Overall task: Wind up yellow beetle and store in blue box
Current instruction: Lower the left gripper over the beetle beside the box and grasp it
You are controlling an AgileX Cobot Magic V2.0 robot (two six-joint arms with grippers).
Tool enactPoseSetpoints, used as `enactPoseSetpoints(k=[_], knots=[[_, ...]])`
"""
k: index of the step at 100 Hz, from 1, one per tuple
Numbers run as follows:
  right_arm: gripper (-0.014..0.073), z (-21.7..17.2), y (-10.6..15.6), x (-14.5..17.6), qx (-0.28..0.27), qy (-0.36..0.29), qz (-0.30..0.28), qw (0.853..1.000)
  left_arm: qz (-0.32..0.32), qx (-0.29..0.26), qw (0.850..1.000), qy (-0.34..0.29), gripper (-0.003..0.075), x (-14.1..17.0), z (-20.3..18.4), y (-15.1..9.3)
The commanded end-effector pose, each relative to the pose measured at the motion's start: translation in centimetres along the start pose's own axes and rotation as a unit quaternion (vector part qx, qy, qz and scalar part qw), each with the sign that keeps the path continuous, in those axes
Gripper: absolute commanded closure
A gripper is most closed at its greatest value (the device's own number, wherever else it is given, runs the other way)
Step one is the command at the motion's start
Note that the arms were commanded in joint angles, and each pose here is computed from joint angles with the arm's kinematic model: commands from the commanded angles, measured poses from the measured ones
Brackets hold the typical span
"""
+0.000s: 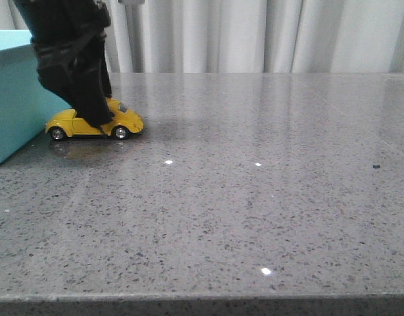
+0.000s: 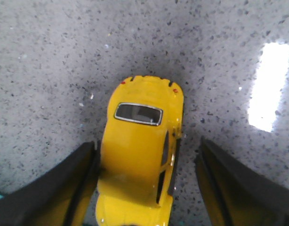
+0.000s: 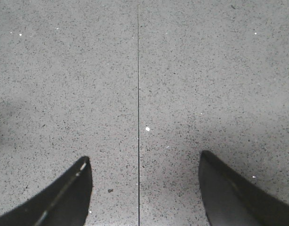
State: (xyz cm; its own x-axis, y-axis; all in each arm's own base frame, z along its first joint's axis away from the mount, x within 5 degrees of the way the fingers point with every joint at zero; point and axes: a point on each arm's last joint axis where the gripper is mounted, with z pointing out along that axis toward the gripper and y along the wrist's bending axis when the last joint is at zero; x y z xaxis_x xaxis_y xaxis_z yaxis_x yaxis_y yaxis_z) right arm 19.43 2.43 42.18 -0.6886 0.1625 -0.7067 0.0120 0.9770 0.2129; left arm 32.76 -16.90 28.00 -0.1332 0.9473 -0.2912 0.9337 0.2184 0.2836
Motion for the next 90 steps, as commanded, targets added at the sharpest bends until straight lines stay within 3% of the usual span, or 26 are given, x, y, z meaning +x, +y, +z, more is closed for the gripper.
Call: enactPoseSetpoints(k=[1, 38, 74, 90], knots=[[0.0109, -1.33, 0.29, -0.69, -0.011, -0.044, -0.008, 0.999, 0.002, -0.035, 0.999, -0.031, 0.0288, -0.93, -1.66, 0.60], [0.0109, -1.32, 0.29, -0.68, -0.011, -0.044, -0.008, 0.999, 0.002, -0.034, 0.999, -0.027, 0.0305, -0.85, -1.27, 0.72], [0.0109, -1.32, 0.27, -0.61, -0.010, -0.040, -0.008, 0.999, 0.002, -0.031, 0.999, -0.025, 0.0493, -0.82, -1.27, 0.67], [0.0109, -1.32, 0.27, -0.61, -0.010, -0.040, -0.008, 0.999, 0.003, -0.035, 0.999, -0.028, 0.0538, -0.93, -1.61, 0.67]])
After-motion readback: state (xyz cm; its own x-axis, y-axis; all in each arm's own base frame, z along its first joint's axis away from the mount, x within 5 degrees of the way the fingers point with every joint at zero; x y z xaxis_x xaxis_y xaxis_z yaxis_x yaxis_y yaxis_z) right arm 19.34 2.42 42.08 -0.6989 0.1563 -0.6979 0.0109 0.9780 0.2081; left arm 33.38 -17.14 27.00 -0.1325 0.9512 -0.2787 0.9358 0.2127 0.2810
